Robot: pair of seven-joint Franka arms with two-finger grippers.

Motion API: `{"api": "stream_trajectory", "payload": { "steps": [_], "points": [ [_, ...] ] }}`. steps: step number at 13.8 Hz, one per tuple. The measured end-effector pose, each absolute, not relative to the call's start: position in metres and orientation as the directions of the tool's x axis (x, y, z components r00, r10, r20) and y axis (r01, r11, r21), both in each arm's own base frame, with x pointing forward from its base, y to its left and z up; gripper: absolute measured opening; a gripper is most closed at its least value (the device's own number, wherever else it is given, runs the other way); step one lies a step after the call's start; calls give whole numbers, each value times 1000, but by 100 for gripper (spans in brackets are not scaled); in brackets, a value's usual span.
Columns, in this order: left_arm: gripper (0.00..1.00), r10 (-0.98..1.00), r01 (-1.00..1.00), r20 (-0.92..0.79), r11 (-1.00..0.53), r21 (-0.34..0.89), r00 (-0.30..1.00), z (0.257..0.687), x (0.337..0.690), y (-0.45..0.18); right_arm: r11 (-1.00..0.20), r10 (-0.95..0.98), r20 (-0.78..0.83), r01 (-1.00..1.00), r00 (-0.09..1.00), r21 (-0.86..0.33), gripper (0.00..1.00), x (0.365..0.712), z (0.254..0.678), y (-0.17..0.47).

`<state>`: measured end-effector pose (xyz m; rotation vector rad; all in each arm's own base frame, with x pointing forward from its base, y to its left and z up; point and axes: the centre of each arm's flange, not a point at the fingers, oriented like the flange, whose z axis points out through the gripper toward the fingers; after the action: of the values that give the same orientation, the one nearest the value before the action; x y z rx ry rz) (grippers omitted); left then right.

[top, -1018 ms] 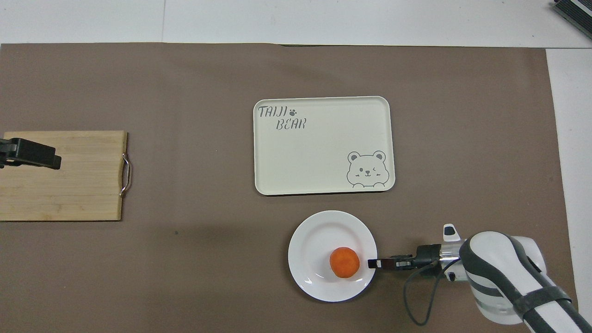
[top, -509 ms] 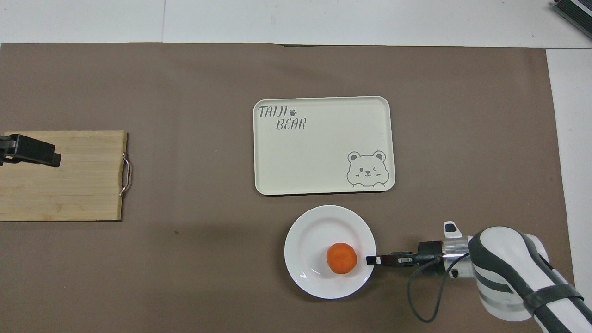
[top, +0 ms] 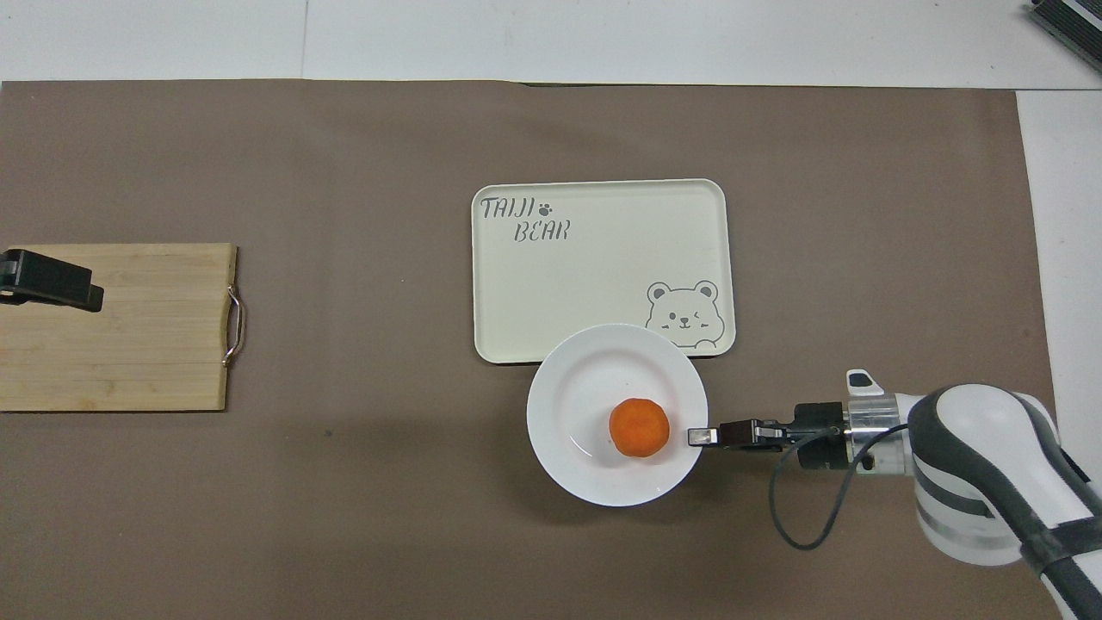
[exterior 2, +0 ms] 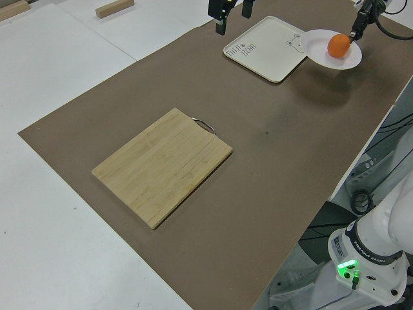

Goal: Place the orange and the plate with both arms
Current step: 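Slide the plate with the right gripper onto the bear tray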

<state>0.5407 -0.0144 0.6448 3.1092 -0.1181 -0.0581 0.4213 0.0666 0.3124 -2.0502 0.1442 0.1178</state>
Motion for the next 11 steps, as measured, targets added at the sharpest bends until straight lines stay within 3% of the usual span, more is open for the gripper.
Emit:
{"api": "stream_trajectory", "payload": {
  "steps": [3, 11],
  "points": [
    [100, -76, -75, -36, -997, 31, 996, 645, 541, -14, -464, -82, -154, -175, 985, -868, 4, 450, 326, 66],
    [100, -76, -75, -37, -997, 31, 996, 645, 541, -14, -463, -152, -200, -248, 968, -851, 4, 575, 340, 68]
  ]
}}
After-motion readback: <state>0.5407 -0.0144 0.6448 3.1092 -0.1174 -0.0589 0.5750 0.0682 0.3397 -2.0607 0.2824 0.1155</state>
